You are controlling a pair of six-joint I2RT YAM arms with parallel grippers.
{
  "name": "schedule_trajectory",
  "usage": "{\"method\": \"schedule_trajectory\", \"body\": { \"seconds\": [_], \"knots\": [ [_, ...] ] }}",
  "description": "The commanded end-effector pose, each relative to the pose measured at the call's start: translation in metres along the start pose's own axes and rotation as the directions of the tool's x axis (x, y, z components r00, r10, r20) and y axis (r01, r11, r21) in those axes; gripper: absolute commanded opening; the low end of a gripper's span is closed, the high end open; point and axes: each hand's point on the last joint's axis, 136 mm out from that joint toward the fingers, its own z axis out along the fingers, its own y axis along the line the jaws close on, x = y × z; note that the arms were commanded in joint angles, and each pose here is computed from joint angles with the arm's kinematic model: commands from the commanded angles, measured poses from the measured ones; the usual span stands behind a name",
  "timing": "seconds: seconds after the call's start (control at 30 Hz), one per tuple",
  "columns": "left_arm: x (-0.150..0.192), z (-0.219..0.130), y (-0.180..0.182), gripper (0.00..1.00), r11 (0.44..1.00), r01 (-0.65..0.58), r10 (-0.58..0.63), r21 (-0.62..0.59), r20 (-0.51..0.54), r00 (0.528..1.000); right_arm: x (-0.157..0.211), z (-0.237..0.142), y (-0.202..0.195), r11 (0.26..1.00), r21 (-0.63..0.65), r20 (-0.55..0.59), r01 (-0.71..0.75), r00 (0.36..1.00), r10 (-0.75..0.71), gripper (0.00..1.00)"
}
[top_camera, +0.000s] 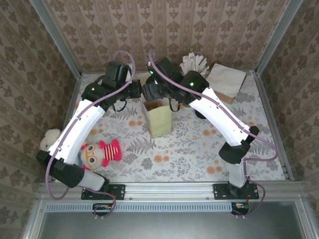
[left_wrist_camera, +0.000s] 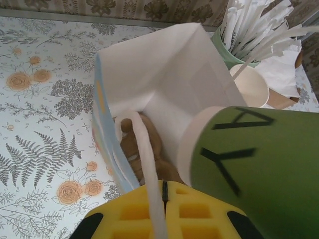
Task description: Pack the takeout coffee
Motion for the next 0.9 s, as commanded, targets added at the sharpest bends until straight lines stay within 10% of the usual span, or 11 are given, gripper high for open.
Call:
{"method": "schedule_trajectory", "body": {
  "seconds": [0.0, 0.37, 0.87],
  "knots": [
    [-0.003, -0.007, -0.009, 0.00, 0.999, 0.015, -0.016, 0.052, 0.018, 1.000, 0.004, 0.012, 0.003, 1.000, 0.002, -0.029, -0.029, 0.999, 0.029, 0.62],
    [0.006, -0.006, -0.008, 0.00, 0.998, 0.038, -0.038, 0.058, -0.006, 0.999, 0.027, 0.043, 0.017, 0.997, -0.048, -0.139, -0.063, 0.989, 0.055, 0.62],
    [0.011, -0.030, -0.069, 0.00, 0.960, 0.026, -0.025, 0.279, -0.008, 1.000, 0.045, 0.009, -0.082, 0.979, 0.189, -0.204, 0.080, 0.978, -0.040, 0.62]
  ]
}}
